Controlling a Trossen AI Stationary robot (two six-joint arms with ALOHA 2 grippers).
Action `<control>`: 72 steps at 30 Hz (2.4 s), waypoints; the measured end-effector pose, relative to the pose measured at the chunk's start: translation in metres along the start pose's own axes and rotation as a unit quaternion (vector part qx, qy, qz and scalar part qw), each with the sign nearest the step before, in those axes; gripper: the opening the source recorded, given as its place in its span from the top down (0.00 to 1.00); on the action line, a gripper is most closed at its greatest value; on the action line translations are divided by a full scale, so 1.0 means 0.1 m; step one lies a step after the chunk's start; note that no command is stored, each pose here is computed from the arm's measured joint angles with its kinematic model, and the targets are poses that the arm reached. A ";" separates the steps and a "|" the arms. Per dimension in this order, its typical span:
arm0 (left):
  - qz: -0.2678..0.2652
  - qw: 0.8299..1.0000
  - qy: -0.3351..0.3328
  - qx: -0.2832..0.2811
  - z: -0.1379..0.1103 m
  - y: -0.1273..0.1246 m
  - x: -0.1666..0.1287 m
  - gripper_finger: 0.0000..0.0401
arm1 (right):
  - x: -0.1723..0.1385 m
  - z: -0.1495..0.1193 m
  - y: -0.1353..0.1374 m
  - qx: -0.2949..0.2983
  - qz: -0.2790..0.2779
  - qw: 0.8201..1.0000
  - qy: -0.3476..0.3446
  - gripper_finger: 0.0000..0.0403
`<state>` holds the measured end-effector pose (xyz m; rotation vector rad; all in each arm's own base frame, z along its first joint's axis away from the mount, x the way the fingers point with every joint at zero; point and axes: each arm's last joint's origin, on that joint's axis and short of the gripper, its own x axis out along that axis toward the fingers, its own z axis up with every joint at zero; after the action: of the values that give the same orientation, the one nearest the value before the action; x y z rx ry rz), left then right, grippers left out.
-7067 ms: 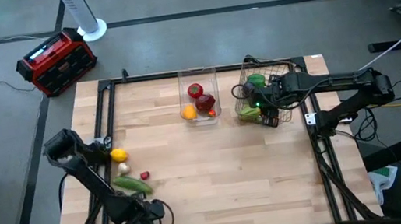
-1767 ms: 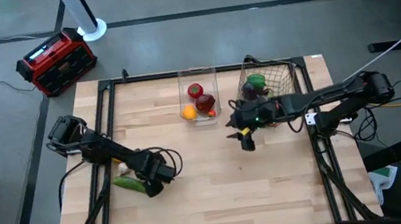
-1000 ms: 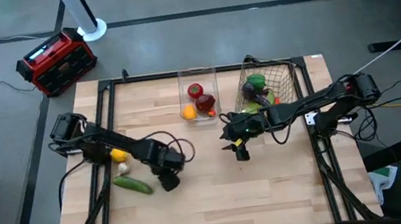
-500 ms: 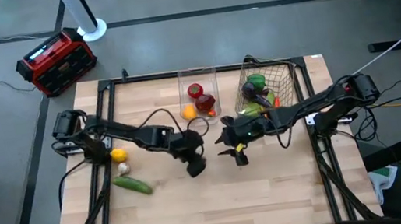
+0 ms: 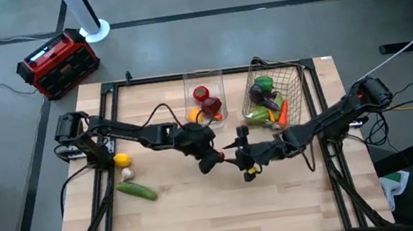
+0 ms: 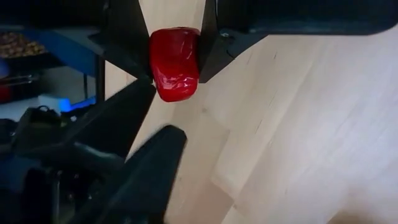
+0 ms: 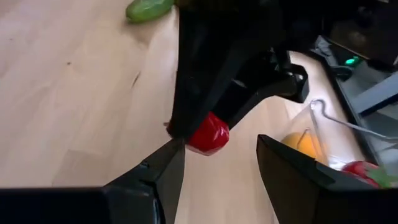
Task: Sort produce into baskets
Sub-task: Put the red chili pepper into the wire basket
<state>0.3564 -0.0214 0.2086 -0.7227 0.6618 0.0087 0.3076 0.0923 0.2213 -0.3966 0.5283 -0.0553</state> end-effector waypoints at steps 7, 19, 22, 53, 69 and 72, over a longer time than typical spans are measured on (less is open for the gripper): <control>-0.026 0.999 -0.029 -0.001 0.07 -0.04 -0.01 0.71 | -0.07 0.03 0.13 -0.011 -0.014 1.000 -0.006 0.51; -0.041 0.998 -0.044 -0.001 0.09 -0.08 -0.01 0.71 | -0.08 0.04 0.13 -0.009 -0.032 0.999 -0.007 0.51; -0.041 0.998 -0.044 -0.001 0.09 -0.08 -0.01 0.71 | -0.08 0.04 0.13 -0.008 -0.032 0.999 -0.007 0.51; -0.062 0.998 -0.019 0.028 0.13 -0.01 -0.03 0.45 | -0.09 0.01 0.13 -0.018 -0.016 1.000 0.007 0.66; -0.054 0.996 0.072 0.029 0.25 0.46 -0.15 0.44 | -0.72 -0.08 -0.33 -0.070 -0.171 0.976 0.115 0.66; -0.050 0.996 0.068 0.037 0.28 0.50 -0.17 0.44 | -0.83 -0.17 -0.51 -0.063 -0.210 0.963 0.154 0.66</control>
<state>0.3469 0.0377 0.2031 -0.6877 0.7510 -0.1565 0.2298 0.0523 0.2670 -0.6250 0.7498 -0.5021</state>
